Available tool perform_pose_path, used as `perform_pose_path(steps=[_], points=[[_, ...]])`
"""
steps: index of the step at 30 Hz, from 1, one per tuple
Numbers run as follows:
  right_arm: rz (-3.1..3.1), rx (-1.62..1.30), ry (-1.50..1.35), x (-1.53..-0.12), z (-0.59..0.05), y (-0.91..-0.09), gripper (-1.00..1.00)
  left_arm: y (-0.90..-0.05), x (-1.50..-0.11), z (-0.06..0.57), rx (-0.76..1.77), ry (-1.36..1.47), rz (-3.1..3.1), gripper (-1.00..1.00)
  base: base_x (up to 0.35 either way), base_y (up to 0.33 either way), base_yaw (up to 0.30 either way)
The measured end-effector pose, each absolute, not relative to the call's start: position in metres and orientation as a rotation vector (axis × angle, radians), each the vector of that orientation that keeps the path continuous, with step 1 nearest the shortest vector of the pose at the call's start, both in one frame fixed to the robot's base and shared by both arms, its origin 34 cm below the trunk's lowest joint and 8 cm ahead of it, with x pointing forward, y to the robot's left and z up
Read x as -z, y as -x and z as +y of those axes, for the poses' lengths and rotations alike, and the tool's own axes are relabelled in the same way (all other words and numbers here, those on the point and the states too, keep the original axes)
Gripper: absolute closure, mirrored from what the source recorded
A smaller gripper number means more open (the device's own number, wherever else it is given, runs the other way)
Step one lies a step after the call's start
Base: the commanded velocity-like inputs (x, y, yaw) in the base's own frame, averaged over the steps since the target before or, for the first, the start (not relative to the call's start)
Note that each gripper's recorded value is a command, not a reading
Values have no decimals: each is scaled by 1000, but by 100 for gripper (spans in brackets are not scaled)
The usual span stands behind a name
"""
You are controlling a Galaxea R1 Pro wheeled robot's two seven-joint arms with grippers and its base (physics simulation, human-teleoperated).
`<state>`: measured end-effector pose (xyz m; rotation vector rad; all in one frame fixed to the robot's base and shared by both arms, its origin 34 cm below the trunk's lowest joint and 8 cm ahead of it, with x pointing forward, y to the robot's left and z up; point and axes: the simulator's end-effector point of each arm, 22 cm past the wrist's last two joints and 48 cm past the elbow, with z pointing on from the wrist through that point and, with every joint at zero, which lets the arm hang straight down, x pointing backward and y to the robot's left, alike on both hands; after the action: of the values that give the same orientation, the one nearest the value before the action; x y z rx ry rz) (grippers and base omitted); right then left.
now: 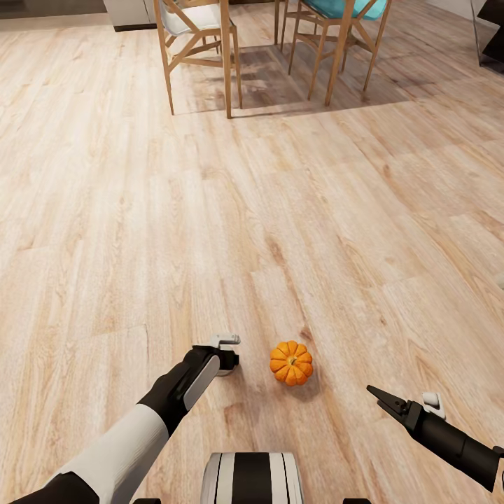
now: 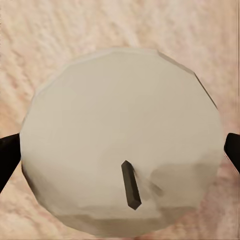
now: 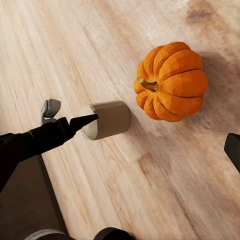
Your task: Place each of the two pumpkins and all three candles from the living room inside a cabinet in the living room (use any cabinet), then make sure every cabinet is closed, and position the cauldron so it is next to a table in the living room.
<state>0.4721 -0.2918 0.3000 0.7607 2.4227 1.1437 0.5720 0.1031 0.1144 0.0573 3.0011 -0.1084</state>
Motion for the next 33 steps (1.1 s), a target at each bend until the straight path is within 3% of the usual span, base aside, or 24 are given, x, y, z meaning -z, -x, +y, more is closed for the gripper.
perform_pose_path(steps=[18, 19, 33], points=[[2436, -1142, -773, -293, -292, -469, -100, -567, -107, 104, 100, -69, 3013, -100, 0, 0, 0], [2436, -1142, -773, -293, -292, -469, -100, -567, -107, 104, 100, -69, 3014, 100, 0, 0, 0], [2436, -1142, -773, -293, -292, -469, -100, -567, -107, 104, 99, -67, 3013, 100, 0, 0, 0]])
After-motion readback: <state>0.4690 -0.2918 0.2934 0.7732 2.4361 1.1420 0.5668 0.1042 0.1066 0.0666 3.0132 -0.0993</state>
